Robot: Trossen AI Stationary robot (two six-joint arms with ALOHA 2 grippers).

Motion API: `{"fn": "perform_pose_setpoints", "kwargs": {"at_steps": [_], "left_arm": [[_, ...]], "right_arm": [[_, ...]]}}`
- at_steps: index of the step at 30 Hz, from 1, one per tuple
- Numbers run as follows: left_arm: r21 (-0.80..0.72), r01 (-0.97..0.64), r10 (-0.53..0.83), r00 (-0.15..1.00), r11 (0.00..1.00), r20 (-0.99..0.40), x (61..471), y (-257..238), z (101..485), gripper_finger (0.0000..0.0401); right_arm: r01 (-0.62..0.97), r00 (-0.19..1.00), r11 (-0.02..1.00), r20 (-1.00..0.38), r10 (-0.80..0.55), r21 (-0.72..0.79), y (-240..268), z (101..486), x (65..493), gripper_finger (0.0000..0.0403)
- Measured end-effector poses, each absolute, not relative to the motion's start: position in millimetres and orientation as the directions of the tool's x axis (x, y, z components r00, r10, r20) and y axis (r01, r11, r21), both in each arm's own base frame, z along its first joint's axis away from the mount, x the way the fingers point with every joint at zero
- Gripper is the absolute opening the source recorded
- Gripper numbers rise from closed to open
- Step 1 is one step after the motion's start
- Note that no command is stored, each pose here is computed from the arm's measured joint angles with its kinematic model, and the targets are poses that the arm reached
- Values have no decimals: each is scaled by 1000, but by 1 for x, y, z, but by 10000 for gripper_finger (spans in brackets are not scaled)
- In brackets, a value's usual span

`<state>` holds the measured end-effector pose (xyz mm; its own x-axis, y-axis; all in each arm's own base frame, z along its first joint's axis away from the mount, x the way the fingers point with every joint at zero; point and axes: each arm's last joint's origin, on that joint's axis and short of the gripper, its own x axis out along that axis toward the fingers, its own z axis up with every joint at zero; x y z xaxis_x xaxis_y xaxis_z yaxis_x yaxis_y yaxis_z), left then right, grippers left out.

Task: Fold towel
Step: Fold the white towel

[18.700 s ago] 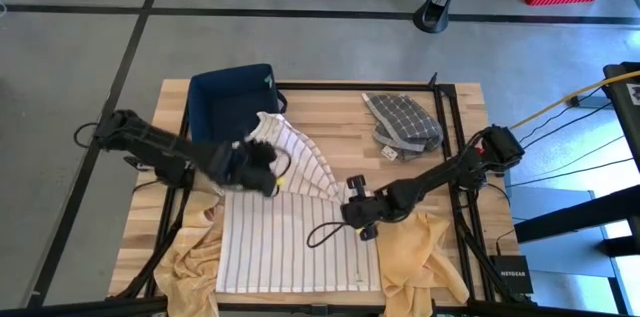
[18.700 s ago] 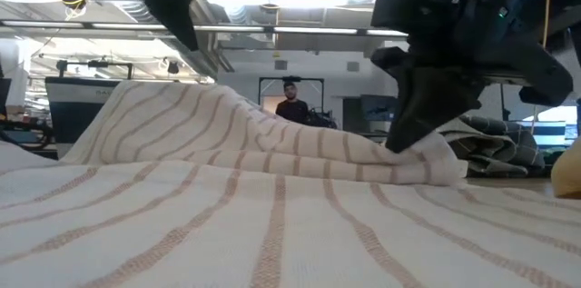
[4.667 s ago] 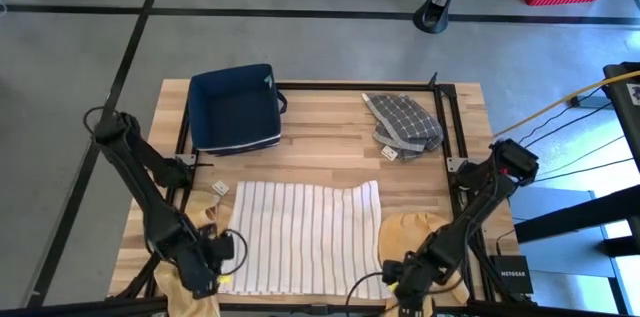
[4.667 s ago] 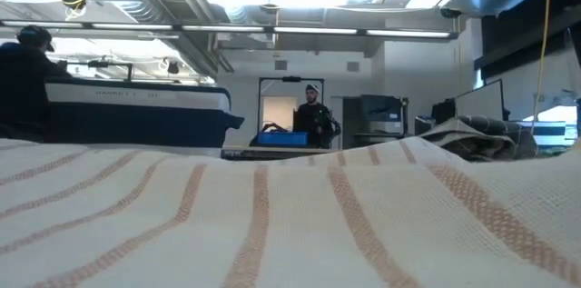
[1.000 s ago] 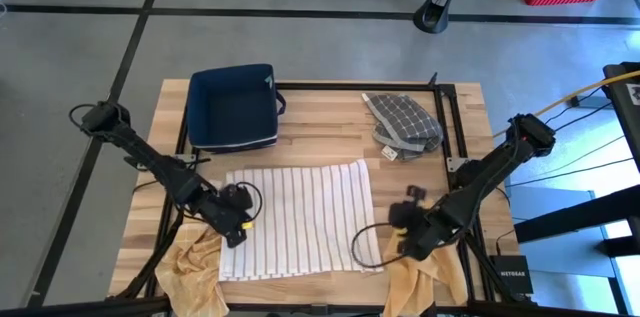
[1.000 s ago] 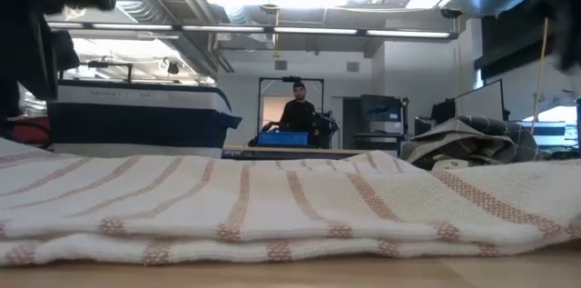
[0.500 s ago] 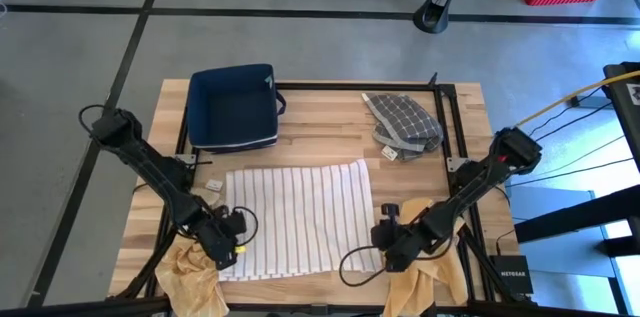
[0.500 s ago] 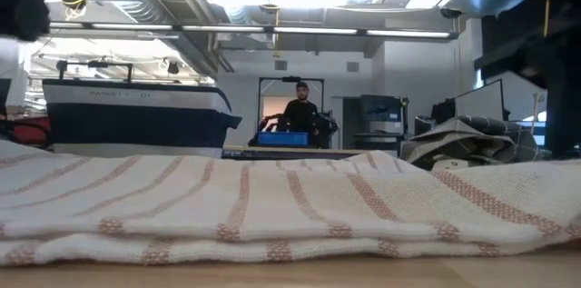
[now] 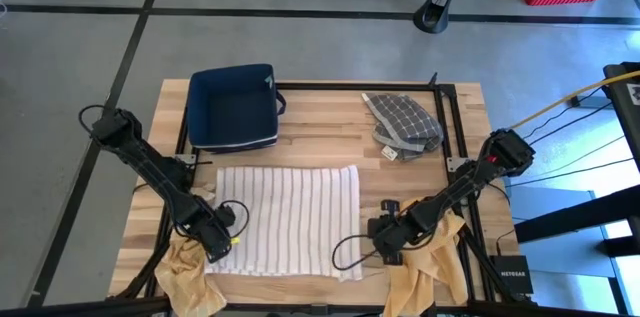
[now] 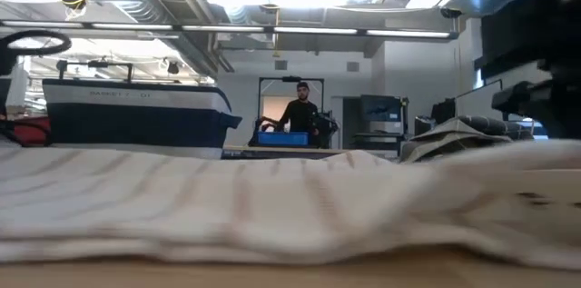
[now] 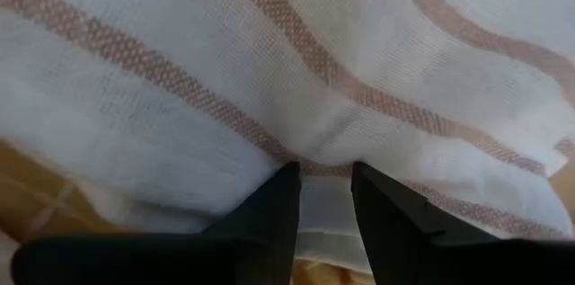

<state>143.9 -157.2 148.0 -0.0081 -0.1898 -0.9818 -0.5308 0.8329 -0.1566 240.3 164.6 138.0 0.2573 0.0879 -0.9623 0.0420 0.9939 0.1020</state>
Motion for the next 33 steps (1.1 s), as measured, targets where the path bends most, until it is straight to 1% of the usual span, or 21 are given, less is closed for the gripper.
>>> {"fn": "perform_pose_setpoints", "kwargs": {"at_steps": [3, 5, 7, 10, 11, 12, 16, 20, 22, 24, 25, 29, 33], "left_arm": [[-184, -518, -208, 11, 836, -978, 147, -158, 148, 100], [-231, -498, -237, 51, 836, -970, 151, -160, 149, 100], [-279, -476, -263, 102, 834, -959, 156, -162, 150, 100], [-320, -452, -276, 162, 833, -947, 162, -164, 152, 100], [-324, -443, -275, 174, 836, -946, 163, -164, 152, 100], [-323, -436, -269, 182, 840, -946, 163, -164, 152, 100], [-308, -416, -251, 187, 856, -950, 163, -163, 151, 100], [-313, -418, -263, 174, 853, -949, 162, -163, 151, 100], [-322, -418, -285, 151, 849, -947, 162, -164, 152, 100], [-325, -422, -297, 131, 846, -946, 160, -165, 151, 100], [-323, -427, -299, 123, 844, -946, 159, -165, 151, 100], [-310, -435, -307, 81, 845, -948, 156, -165, 150, 100], [-322, -430, -316, 87, 844, -945, 157, -166, 151, 100]], "right_arm": [[60, 235, 989, -965, 116, 134, 158, 141, 243, 136], [57, 266, 987, -955, 128, 148, 157, 148, 249, 136], [18, 349, 988, -927, 140, 156, 159, 156, 258, 136], [-31, 516, 991, -847, 130, 133, 166, 162, 272, 136], [-34, 556, 992, -822, 120, 122, 167, 162, 276, 136], [-41, 563, 992, -818, 119, 116, 168, 159, 279, 136], [29, 449, 980, -879, 163, 196, 159, 139, 284, 136], [113, 348, 956, -912, 217, 271, 147, 130, 287, 136], [145, 263, 958, -943, 205, 249, 140, 128, 282, 136], [166, 179, 967, -970, 165, 195, 136, 126, 274, 136], [169, 153, 970, -977, 151, 177, 135, 126, 271, 136], [197, 100, 970, -987, 126, 144, 135, 126, 264, 136], [200, 116, 971, -987, 108, 130, 138, 129, 267, 136]]}}
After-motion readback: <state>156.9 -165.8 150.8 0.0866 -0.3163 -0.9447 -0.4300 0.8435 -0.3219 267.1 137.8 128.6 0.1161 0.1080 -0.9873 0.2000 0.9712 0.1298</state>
